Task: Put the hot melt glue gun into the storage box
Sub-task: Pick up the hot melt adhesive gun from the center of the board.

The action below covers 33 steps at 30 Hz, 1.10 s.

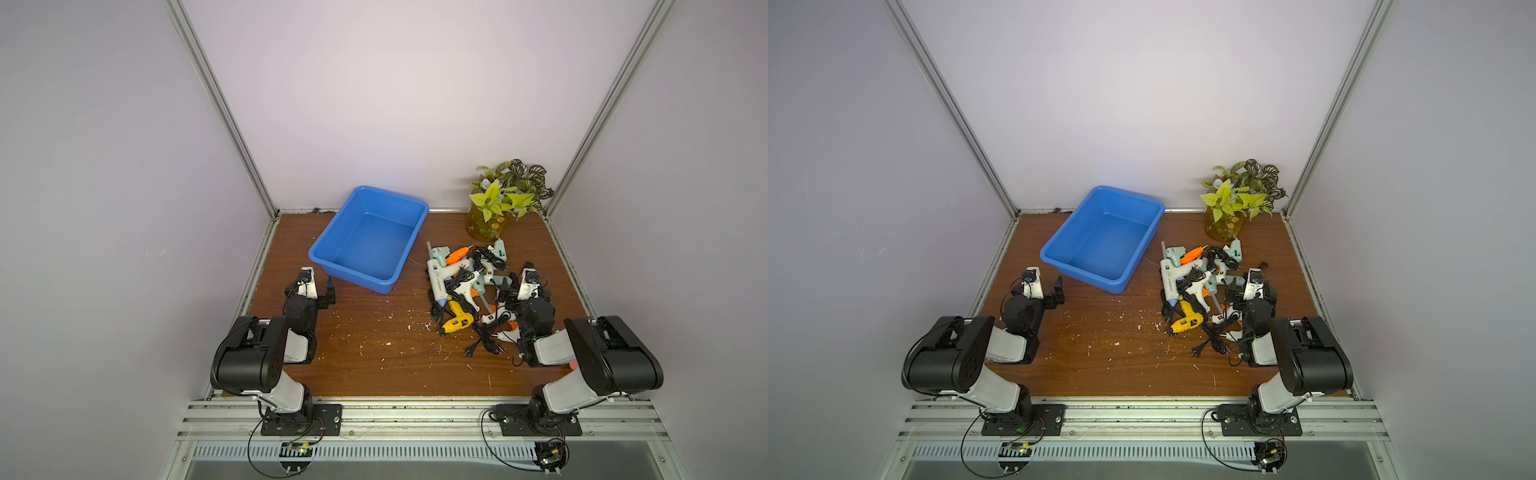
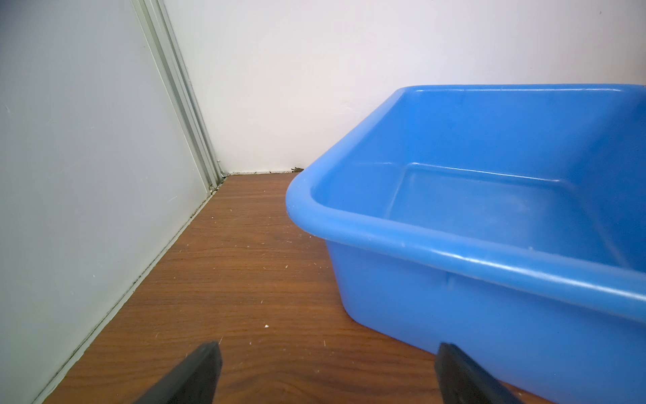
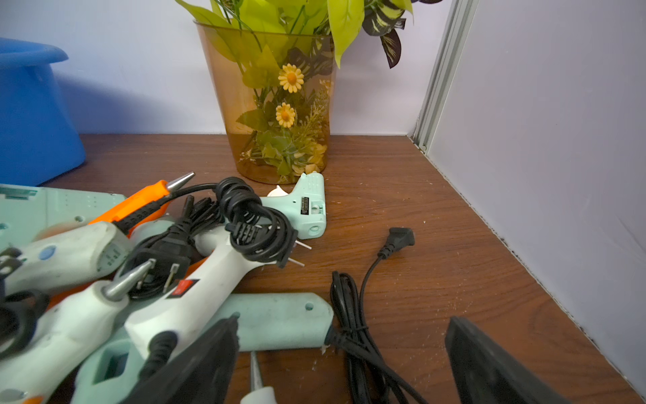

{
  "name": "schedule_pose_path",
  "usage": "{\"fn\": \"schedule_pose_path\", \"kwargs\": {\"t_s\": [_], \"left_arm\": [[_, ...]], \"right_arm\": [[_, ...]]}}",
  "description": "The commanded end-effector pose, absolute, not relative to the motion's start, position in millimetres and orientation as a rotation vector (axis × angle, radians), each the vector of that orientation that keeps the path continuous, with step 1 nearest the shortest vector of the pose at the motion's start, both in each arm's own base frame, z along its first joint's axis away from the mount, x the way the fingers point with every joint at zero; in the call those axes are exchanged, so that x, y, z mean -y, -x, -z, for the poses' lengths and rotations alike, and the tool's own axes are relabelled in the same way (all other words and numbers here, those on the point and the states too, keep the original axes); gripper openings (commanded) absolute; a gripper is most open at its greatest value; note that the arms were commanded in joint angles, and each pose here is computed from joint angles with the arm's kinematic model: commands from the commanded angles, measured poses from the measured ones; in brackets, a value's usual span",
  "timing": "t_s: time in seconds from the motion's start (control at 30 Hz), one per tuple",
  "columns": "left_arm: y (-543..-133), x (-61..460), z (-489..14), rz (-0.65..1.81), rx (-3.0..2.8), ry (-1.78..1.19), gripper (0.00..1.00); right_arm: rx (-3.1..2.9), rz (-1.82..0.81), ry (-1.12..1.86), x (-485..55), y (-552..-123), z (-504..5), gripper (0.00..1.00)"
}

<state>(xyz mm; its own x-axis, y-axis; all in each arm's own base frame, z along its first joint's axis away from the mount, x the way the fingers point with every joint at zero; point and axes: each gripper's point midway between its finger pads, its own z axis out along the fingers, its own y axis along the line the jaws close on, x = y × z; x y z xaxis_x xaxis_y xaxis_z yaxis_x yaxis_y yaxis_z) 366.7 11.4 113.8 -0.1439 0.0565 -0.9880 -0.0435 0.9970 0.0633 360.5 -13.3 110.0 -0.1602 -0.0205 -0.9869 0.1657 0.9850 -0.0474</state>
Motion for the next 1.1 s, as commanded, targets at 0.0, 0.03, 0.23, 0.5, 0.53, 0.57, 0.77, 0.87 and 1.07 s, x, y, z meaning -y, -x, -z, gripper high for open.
{"fn": "schedule_pose_path", "kwargs": {"t_s": [0.0, 0.03, 0.23, 0.5, 0.53, 0.57, 0.77, 0.87, 1.07], "left_arm": [[-369, -5, -125, -0.067, -1.673, -0.028, 1.00], [-369, -5, -125, -0.068, -1.671, -0.030, 1.00], [-369, -5, -126, -0.067, -1.670, -0.030, 1.00], [-360, -9, -134, -0.076, -1.630, 0.001, 1.00], [-357, -12, -138, -0.087, -1.613, 0.021, 1.00], [-353, -15, -141, -0.096, -1.601, 0.040, 1.00], [-343, -14, -159, -0.095, -1.559, 0.028, 1.00], [-337, -12, -168, -0.090, -1.533, 0.021, 1.00], [-320, -10, -208, -0.027, -1.404, 0.057, 1.00]], "right_arm": [[-1.666, 0.139, -0.117, 11, -368, -128, 1.00], [-1.666, 0.139, -0.117, 11, -368, -128, 1.00], [-1.667, 0.139, -0.117, 11, -368, -127, 0.99], [-1.665, 0.138, -0.119, 11, -367, -128, 0.99], [-1.665, 0.140, -0.119, 11, -367, -128, 1.00], [-1.661, 0.145, -0.124, 12, -368, -129, 0.99], [-1.636, 0.179, -0.194, 23, -361, -147, 1.00], [-1.590, 0.191, -0.238, 30, -348, -163, 0.99], [-1.645, 0.135, -0.346, 35, -335, -184, 1.00]]}}
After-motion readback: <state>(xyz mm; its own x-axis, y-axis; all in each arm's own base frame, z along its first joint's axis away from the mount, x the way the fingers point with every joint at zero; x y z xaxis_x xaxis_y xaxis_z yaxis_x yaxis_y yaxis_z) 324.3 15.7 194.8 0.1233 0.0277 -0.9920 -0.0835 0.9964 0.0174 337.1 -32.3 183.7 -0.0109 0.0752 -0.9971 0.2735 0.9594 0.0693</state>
